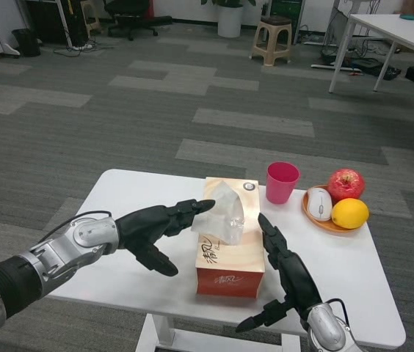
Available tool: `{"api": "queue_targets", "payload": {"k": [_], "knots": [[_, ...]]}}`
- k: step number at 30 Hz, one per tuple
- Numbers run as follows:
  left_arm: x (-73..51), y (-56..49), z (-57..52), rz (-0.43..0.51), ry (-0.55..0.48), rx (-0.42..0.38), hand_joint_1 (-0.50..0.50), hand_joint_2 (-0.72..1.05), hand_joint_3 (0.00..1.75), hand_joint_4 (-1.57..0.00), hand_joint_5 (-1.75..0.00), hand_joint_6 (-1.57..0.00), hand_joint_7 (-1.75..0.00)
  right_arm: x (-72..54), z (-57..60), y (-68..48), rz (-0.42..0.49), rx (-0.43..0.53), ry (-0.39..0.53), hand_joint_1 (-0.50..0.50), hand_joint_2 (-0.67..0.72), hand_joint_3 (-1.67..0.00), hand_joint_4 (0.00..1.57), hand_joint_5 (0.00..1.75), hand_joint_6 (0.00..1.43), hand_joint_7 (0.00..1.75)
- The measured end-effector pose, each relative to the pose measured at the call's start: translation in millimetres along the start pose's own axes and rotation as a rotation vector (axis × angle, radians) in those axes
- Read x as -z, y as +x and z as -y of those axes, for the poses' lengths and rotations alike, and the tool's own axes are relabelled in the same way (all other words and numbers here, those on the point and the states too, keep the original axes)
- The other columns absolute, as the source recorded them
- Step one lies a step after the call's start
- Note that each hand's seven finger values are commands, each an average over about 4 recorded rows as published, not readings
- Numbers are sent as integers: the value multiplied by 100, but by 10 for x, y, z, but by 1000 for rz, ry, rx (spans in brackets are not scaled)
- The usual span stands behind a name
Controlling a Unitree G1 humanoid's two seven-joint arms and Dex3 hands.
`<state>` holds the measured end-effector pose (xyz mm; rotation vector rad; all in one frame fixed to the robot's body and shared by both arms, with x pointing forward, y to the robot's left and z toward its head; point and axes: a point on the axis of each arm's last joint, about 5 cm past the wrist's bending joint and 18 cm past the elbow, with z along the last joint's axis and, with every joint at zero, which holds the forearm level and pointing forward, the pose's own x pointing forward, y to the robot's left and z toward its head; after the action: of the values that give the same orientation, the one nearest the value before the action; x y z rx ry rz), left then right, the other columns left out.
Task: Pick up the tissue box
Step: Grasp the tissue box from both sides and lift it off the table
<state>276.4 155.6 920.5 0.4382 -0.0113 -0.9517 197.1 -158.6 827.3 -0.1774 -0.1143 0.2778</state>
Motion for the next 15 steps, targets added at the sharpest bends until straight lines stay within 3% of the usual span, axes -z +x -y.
{"api": "queue_targets", "payload": {"k": [5,15], "knots": [[-1,-71,21,21,-26,-37,50,96,0,0,0,0,0,-6,-10,-12,5,-4,6,-46,-3,-10,3,0,0,0],[46,-167,-60,34,-70,-143,50,96,7,0,0,0,0,-12,24,-9,9,8,5,-46,-3,-16,3,0,0,0]]}}
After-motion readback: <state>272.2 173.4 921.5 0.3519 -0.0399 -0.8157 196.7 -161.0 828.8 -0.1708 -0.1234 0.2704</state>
